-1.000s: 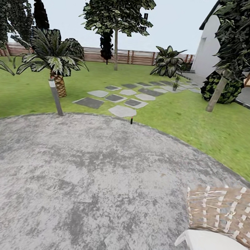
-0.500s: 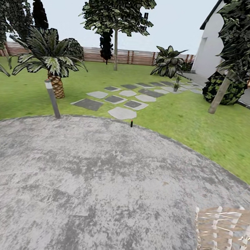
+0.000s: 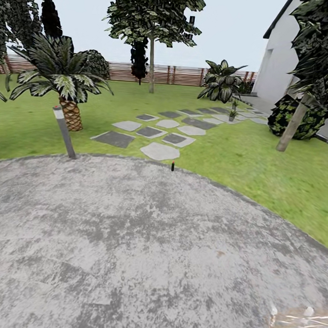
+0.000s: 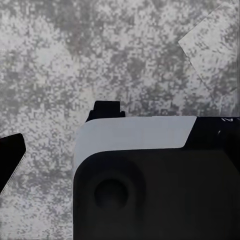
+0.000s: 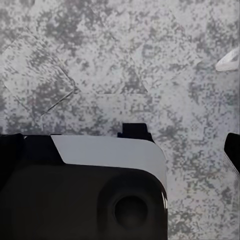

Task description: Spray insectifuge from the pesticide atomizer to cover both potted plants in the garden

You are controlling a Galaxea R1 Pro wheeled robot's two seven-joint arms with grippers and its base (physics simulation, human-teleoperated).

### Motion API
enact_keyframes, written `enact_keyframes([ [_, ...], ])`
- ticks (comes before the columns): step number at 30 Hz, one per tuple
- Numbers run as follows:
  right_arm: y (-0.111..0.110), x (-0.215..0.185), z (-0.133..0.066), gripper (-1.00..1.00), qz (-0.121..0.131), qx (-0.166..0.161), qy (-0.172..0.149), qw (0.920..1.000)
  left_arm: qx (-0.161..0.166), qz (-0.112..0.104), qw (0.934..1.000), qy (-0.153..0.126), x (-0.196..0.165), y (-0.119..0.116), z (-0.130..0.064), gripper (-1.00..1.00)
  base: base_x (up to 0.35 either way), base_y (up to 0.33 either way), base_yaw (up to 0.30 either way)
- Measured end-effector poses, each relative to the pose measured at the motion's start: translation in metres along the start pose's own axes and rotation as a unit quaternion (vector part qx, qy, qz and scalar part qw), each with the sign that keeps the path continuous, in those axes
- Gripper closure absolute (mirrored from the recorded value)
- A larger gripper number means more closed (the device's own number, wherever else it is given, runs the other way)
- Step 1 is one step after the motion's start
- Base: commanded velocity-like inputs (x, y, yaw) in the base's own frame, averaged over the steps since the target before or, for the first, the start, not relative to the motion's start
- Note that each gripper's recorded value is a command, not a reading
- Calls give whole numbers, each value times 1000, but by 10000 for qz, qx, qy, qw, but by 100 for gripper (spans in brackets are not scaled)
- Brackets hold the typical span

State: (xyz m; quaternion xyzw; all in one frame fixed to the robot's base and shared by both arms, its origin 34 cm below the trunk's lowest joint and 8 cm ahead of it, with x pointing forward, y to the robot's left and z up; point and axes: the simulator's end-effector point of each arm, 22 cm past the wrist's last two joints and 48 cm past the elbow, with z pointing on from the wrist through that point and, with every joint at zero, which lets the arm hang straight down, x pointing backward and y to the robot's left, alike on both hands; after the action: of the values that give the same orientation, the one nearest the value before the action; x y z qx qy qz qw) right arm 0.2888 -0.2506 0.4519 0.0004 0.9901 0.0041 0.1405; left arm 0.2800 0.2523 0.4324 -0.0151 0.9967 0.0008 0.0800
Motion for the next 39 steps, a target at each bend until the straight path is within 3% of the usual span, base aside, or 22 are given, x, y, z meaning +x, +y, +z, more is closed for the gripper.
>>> enact_keyframes([
  [15, 0, 0, 0, -100, -5, 0, -4, 10000, -4, 54, 10000, -54, -7, 1, 0, -100, 336, 0, 0],
  [23, 0, 0, 0, -100, -7, 2, -6, 10000, 20, 67, 9992, -385, -38, -1, 0, -100, 341, 0, 0],
  [39, 0, 0, 0, -100, -6, -1, -7, 10000, -5, 105, 9992, -394, -39, -1, 0, -100, 341, 0, 0],
])
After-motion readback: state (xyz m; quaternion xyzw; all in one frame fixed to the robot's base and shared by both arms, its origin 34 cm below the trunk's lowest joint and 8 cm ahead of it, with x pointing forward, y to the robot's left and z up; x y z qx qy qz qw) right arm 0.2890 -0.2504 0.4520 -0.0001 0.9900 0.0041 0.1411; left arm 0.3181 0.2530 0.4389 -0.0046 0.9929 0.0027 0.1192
